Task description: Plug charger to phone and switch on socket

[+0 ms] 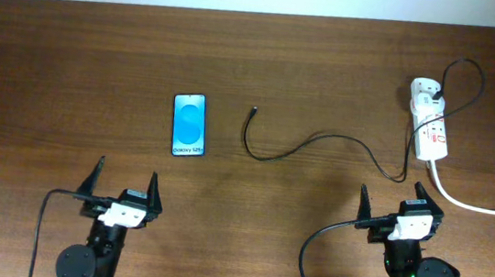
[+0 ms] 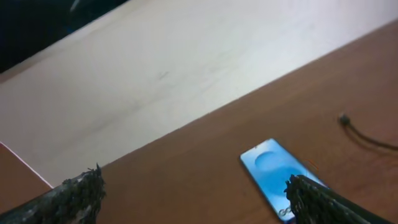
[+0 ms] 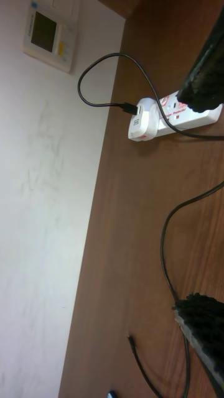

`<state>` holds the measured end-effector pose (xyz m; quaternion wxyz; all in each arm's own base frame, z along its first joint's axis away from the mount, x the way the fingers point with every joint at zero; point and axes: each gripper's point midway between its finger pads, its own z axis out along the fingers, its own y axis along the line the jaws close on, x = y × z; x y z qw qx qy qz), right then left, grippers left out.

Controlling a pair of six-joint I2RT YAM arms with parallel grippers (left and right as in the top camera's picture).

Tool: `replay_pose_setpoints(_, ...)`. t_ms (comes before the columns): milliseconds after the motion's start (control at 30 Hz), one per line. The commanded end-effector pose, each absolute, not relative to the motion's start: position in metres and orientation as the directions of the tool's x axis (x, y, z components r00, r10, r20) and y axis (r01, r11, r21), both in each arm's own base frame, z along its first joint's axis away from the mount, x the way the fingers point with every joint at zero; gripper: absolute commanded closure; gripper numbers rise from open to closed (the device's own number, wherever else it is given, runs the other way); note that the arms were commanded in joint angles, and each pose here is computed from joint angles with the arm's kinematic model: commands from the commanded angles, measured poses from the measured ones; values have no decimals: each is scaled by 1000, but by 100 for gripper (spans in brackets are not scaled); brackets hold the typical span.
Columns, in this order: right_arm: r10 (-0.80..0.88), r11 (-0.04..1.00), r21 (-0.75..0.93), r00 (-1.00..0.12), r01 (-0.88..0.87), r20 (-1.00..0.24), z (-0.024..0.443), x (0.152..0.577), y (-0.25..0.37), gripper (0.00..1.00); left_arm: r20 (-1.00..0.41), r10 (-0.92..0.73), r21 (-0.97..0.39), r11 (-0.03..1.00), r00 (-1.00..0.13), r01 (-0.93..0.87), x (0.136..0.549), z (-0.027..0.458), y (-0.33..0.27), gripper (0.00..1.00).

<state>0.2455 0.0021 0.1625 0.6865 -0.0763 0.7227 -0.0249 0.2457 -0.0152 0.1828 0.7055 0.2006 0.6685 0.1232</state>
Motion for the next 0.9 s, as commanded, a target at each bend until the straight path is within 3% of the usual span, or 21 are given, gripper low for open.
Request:
replay_pose_setpoints(0,-132,989,-128,-54,-75,-990,159,246,2,2,-957,277,284,956,90,80,245,193,-12,1)
replay_pose_setpoints(700,-132,989,-128,-54,-75,-990,159,246,2,2,-930,250,269,963,267,34,222,295,-14,1)
replay_pose_setpoints(867,-132,989,-128,-54,-75,-990,159,246,2,2,-934,249,267,963,255,39,226,305,-14,1)
